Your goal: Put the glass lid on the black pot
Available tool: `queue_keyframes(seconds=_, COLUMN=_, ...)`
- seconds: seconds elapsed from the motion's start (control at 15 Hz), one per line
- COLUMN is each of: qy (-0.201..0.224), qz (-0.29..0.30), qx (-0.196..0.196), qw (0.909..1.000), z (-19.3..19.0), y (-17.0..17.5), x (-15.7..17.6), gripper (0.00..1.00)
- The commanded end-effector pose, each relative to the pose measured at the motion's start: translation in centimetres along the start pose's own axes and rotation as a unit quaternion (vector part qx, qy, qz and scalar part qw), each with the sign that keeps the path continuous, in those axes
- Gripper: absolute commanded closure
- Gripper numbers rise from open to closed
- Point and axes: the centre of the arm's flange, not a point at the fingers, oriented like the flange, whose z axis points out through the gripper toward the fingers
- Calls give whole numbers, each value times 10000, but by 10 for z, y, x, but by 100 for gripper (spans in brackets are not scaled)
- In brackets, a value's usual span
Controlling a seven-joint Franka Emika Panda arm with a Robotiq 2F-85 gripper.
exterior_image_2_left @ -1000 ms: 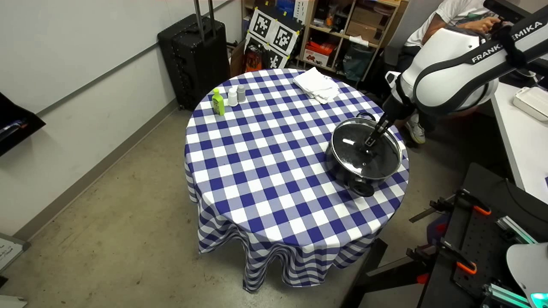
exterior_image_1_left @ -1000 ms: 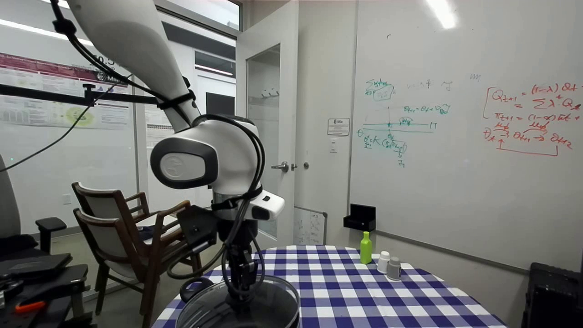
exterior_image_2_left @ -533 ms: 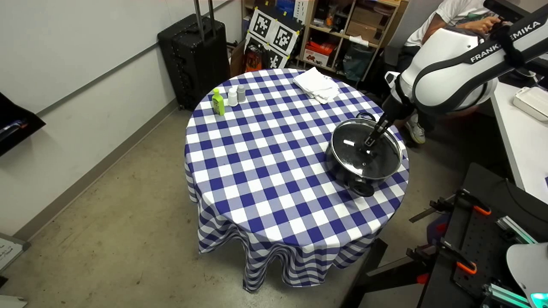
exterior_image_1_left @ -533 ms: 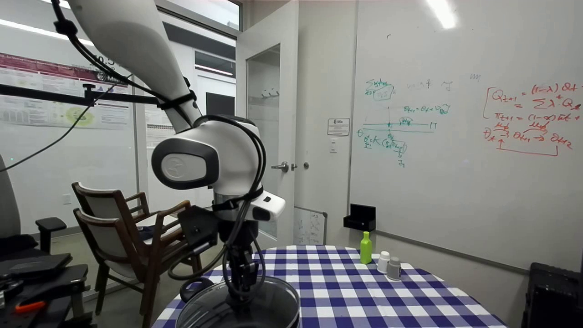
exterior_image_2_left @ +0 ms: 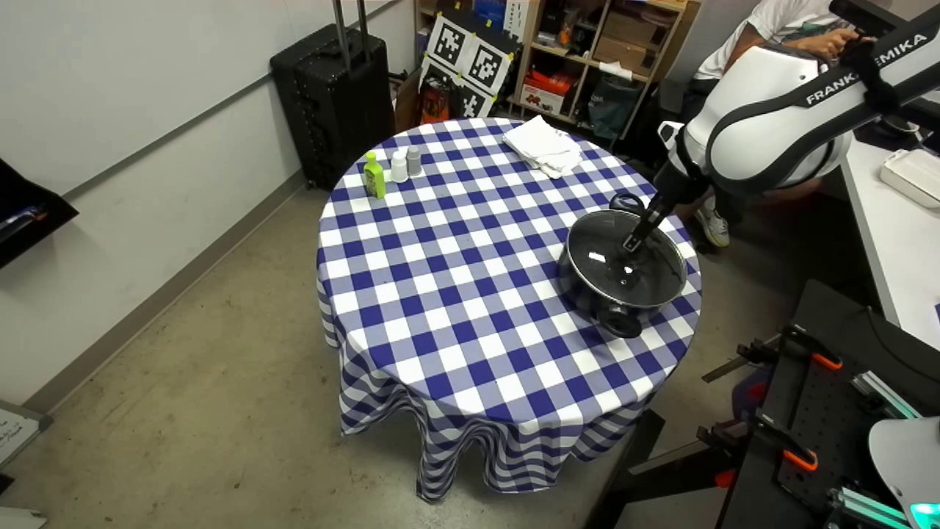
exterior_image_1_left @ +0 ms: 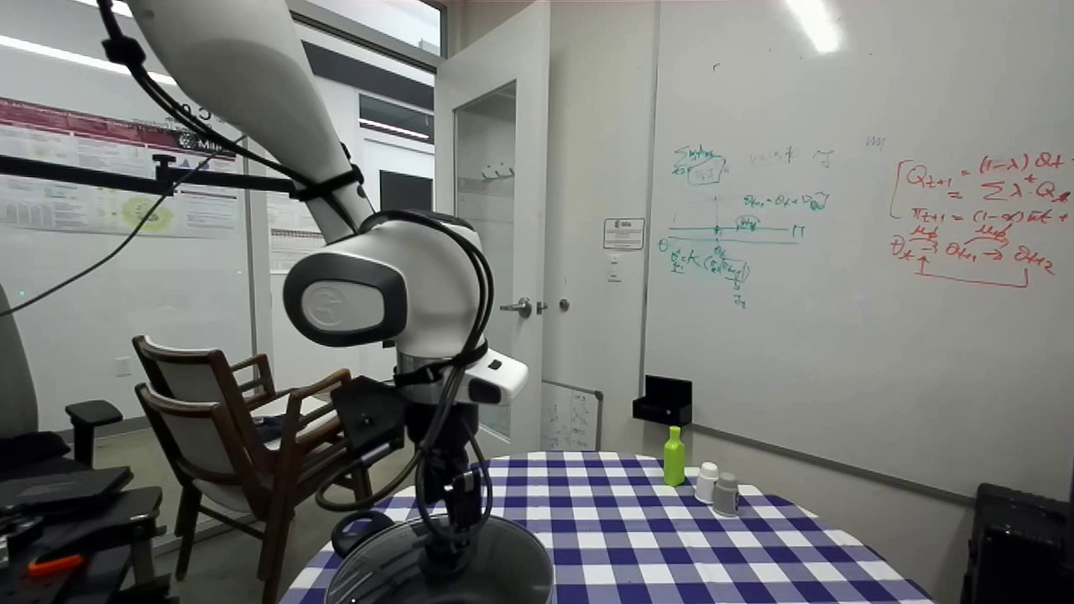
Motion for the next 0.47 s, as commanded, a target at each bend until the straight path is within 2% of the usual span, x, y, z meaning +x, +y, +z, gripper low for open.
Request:
queue_keyframes(seconds=0.0, qy=-5, qz=-92, qx=167, qw=9998, z=-9, y=-1, x=2, gripper=0)
queue_keyframes(seconds=0.13, qy=57, qz=-433, qx=266, qw=9987, z=-22, y=-8, x=-4, gripper=0)
queue_keyframes(seconds=0.2, qy=0, qz=-207, qx=94, qw=9997, z=-4, y=-6, x=2, gripper=0)
queue_keyframes(seconds=0.4, qy=55, qz=-370, qx=154, qw=9992, z=-14, y=-9, x=4, gripper=0)
